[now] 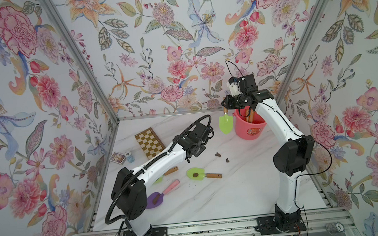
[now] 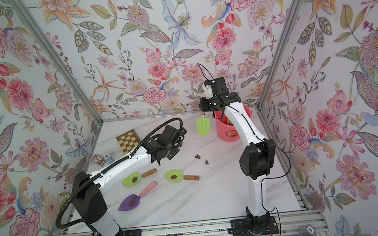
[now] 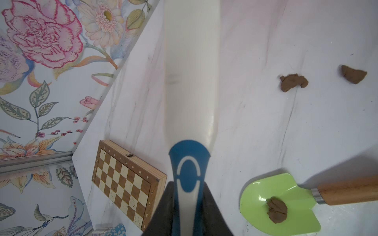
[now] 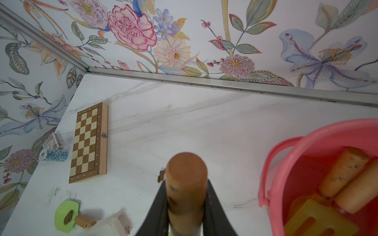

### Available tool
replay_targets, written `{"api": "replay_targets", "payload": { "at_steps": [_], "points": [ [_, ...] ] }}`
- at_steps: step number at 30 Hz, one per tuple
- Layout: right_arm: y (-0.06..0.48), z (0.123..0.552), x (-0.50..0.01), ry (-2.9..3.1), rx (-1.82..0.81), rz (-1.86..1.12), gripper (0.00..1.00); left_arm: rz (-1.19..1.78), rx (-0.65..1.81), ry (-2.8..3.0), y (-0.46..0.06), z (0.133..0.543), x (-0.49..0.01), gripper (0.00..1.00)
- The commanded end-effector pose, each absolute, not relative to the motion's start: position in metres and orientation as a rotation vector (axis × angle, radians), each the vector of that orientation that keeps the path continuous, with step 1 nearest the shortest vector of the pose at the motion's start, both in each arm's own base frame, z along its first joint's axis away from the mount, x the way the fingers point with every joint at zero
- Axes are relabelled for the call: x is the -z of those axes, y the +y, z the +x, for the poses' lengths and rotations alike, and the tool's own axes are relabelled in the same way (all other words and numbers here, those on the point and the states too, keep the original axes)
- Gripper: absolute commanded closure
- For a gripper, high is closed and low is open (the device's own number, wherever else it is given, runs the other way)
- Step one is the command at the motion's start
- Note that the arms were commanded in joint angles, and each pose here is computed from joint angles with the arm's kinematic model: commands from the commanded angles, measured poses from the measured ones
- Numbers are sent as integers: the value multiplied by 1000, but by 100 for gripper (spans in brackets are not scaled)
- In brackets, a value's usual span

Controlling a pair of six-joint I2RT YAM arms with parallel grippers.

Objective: Brush the soil off the hand trowel and place it into the bucket
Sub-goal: Brush off the soil from the hand trowel.

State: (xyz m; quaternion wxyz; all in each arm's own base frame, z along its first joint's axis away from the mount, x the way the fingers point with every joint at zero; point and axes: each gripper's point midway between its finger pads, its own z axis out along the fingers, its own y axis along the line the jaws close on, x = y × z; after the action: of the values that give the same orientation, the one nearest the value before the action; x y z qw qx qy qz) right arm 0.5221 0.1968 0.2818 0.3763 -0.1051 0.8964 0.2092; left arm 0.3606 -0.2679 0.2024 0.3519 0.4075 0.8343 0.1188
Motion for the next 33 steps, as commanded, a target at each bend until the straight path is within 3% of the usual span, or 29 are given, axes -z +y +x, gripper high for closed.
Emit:
{"api": "replay_targets", "payload": {
  "at_steps": [1, 6, 14, 24, 33],
  "points": [
    [222, 520, -269, 2313, -598, -326, 88, 980, -267, 2051, -274, 362, -257, 100],
    [246, 519, -269, 2304, -704, -369, 88, 1038, -232, 1946, -299, 363, -277, 100],
    [266, 503, -285, 2285, -850, -446, 89, 1094, -258, 1876, -311, 371, -257, 100],
    [279, 481, -295, 2291, -818, -501, 89, 1194, -293, 1910, -321, 378, -212, 100],
    [274, 485, -332, 2203, -754, -471, 89, 1256, -190, 2085, -310, 336, -146, 100]
  ]
}}
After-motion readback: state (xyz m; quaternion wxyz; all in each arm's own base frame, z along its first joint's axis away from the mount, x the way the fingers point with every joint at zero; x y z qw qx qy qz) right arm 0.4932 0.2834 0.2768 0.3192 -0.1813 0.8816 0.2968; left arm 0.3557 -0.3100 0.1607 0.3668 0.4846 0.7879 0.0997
